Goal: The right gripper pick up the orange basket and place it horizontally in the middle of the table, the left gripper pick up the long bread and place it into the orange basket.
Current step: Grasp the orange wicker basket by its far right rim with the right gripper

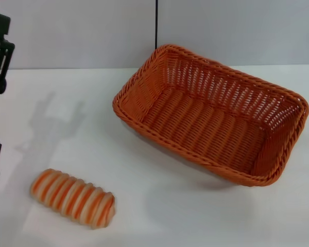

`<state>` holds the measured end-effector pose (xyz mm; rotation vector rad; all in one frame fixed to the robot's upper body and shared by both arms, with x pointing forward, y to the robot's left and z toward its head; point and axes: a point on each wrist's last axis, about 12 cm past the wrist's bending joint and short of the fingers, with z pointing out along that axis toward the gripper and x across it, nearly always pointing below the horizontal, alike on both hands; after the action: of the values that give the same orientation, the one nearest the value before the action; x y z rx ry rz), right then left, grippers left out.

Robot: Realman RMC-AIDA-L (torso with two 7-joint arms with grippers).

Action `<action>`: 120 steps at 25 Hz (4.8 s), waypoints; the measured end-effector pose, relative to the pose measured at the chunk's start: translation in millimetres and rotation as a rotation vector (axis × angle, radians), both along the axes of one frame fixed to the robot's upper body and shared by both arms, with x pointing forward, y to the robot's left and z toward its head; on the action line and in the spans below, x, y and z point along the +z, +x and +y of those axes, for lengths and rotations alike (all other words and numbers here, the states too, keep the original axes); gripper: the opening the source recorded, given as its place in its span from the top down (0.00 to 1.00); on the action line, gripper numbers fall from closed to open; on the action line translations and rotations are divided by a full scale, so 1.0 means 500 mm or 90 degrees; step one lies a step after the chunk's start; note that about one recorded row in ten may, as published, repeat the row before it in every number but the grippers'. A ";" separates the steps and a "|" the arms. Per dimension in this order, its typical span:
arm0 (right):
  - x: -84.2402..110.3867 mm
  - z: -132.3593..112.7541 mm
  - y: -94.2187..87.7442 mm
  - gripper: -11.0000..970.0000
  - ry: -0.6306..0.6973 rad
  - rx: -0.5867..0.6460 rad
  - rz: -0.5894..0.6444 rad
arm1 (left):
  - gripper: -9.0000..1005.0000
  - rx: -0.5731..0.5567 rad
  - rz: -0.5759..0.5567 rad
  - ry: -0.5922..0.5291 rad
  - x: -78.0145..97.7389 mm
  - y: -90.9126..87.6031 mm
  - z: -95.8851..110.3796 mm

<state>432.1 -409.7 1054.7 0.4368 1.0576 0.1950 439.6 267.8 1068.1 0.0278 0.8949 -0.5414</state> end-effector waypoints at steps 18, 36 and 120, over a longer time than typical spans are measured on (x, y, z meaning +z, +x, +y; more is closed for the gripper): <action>0.089 -0.046 0.040 0.46 0.008 0.336 0.056 | 0.19 -0.004 0.007 0.058 -0.006 -0.004 0.030; 0.317 -0.068 0.165 0.47 -0.069 0.755 0.636 | 0.20 -0.015 0.012 0.056 -0.008 -0.005 0.025; 0.158 0.125 0.330 0.72 -0.159 0.755 0.848 | 0.30 -0.004 0.090 0.014 -0.037 -0.034 0.028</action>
<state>597.2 -346.9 1133.8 -0.4667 2.5416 0.8781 422.9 281.7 1049.5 0.0118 1.0392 -0.5450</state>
